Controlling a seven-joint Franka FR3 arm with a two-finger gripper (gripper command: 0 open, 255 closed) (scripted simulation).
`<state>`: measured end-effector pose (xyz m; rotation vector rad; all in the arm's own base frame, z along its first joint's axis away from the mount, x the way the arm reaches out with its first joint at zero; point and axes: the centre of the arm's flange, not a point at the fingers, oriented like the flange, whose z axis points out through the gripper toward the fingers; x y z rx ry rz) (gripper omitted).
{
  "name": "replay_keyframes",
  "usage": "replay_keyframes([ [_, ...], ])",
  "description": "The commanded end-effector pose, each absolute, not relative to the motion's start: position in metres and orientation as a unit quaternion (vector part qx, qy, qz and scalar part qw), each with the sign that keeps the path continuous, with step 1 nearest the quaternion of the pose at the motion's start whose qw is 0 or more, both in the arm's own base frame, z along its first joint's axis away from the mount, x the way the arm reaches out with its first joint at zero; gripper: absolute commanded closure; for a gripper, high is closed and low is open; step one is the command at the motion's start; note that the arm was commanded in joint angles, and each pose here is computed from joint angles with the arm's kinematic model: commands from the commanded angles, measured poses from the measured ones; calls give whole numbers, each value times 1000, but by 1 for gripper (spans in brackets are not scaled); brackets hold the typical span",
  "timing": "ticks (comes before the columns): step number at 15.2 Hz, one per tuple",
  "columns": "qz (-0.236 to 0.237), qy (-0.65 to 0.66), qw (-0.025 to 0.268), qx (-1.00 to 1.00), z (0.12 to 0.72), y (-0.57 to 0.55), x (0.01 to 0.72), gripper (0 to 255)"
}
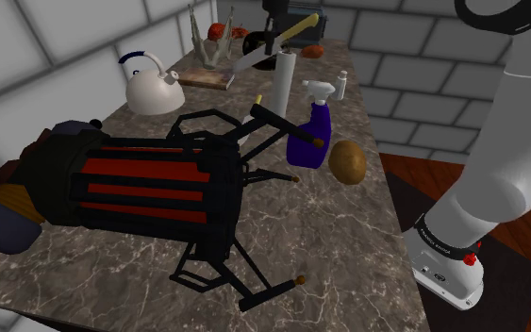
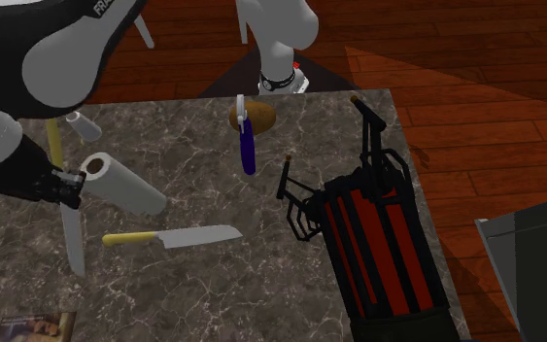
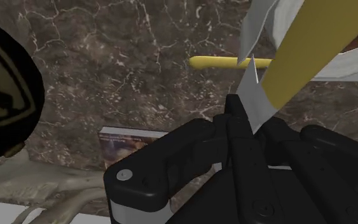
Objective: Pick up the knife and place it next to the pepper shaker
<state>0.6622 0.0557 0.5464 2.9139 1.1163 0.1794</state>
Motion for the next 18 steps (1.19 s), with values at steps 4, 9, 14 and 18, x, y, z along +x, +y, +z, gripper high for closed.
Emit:
replay_keyframes([
  [4, 57, 358, 8, 932, 545, -10, 688, 255],
  [9, 57, 358, 8, 932, 545, -71, 714, 255],
  [14, 57, 358, 8, 932, 534, -101, 727, 255],
  [18, 57, 358, 8, 932, 513, -101, 727, 255],
])
